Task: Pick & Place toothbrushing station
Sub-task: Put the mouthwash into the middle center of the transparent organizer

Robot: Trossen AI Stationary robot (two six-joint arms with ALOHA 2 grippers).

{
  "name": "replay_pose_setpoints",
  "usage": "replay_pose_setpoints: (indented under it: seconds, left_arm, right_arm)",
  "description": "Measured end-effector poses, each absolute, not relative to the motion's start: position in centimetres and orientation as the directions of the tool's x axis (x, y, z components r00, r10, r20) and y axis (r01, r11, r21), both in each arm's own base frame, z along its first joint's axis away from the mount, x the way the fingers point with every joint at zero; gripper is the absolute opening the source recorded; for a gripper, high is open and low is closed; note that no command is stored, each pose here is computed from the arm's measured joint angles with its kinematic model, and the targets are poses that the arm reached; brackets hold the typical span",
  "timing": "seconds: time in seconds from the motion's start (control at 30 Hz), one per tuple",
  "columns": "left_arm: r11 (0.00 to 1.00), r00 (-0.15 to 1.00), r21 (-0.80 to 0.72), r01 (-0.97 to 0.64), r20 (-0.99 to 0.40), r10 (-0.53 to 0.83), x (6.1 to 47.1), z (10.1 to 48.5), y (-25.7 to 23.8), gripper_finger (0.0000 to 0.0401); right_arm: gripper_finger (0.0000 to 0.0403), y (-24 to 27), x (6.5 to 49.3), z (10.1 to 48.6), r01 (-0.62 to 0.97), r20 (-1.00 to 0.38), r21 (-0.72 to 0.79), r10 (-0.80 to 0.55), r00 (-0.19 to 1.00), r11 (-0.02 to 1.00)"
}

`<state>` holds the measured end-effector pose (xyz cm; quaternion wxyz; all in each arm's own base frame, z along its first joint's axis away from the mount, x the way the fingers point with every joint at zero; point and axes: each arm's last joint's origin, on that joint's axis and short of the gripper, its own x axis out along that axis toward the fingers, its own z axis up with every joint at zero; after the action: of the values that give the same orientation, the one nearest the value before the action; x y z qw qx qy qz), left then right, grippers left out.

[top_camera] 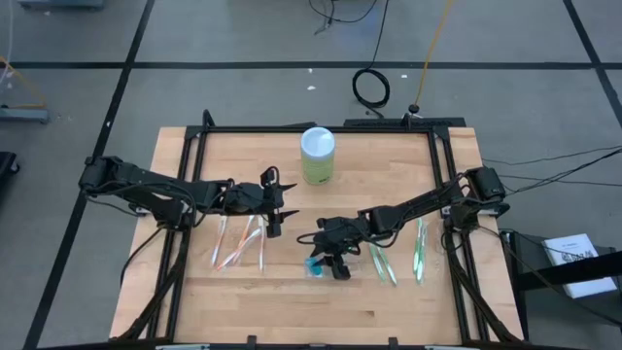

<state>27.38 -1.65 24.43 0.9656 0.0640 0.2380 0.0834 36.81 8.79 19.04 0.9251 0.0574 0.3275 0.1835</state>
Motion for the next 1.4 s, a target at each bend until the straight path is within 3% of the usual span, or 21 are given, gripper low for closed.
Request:
replay_pose_setpoints:
  seconds: [0.37, 0.57, 0.93, 1.17, 1.4]
  left_arm:
    - [0.978, 0.873, 0.165, -0.130, -0.448, 0.192, 27.4, 24.4, -1.6, 0.0225]
    - [0.979, 0.873, 0.155, -0.135, -0.448, 0.192, 27.4, 24.4, -1.6, 0.0225]
    - [0.979, 0.874, 0.146, -0.140, -0.447, 0.192, 27.4, 24.5, -1.6, 0.0225]
    - [0.980, 0.874, 0.142, -0.142, -0.446, 0.192, 27.4, 24.5, -1.6, 0.0225]
    - [0.979, 0.876, 0.141, -0.146, -0.442, 0.194, 27.4, 24.5, -1.6, 0.0225]
  right_arm:
    - [0.0055, 8.9, 36.7, 19.0, -0.336, -0.588, 0.241, 0.412, 0.695, 0.910]
    - [0.0050, 8.9, 36.2, 19.4, -0.356, -0.602, 0.265, 0.442, 0.665, 0.896]
    - [0.0124, 9.7, 34.7, 21.2, -0.362, -0.635, 0.186, 0.393, 0.665, 0.913]
    - [0.0187, 11.3, 35.2, 25.1, -0.296, -0.784, -0.037, 0.156, 0.601, 0.955]
    - [0.0235, 12.0, 37.3, 24.6, -0.312, -0.821, 0.059, 0.223, 0.525, 0.948]
